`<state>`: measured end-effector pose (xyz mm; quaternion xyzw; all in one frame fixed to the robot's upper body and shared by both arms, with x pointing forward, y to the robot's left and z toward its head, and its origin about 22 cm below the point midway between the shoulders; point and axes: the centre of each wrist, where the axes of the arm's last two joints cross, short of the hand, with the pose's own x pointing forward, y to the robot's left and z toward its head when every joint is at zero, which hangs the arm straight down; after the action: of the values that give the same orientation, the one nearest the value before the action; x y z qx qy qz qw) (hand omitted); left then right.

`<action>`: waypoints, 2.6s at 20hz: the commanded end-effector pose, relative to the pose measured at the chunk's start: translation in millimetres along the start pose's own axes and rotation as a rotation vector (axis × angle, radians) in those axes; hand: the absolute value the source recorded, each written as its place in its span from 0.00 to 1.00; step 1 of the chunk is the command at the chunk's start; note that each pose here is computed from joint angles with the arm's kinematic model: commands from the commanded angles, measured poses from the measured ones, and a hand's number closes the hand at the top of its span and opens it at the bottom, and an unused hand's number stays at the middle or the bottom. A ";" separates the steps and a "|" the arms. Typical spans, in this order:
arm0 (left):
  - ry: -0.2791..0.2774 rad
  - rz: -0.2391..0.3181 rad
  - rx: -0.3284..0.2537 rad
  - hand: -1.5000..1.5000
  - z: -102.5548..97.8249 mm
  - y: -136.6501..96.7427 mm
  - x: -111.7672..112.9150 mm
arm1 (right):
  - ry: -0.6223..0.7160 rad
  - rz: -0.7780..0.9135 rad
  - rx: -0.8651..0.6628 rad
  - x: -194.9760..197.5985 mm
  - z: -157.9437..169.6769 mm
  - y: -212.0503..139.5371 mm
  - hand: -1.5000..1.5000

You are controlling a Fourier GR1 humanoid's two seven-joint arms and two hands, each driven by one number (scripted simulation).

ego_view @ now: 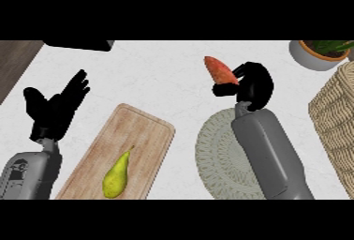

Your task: Pick the sweet potato from the placemat and place it in the basket

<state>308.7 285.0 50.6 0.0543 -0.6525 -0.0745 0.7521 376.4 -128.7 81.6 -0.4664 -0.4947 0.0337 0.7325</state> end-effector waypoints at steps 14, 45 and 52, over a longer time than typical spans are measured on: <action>0.025 0.014 0.062 0.50 -3.1 2.9 -11.5 | -0.005 -0.073 -0.458 156.0 11.0 -26.2 1.00; 0.039 0.015 0.119 0.50 23.0 33.0 -23.0 | 0.246 0.154 -0.807 87.0 -118.9 -136.7 1.00; 0.044 0.007 0.123 0.50 29.8 34.6 -24.8 | 0.248 0.074 -0.806 16.5 -117.0 -123.5 1.00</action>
<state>287.1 321.2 36.8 0.0958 -0.6362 -0.0279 0.7650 440.5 -252.4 193.6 -0.7457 -0.3886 -0.1379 0.5234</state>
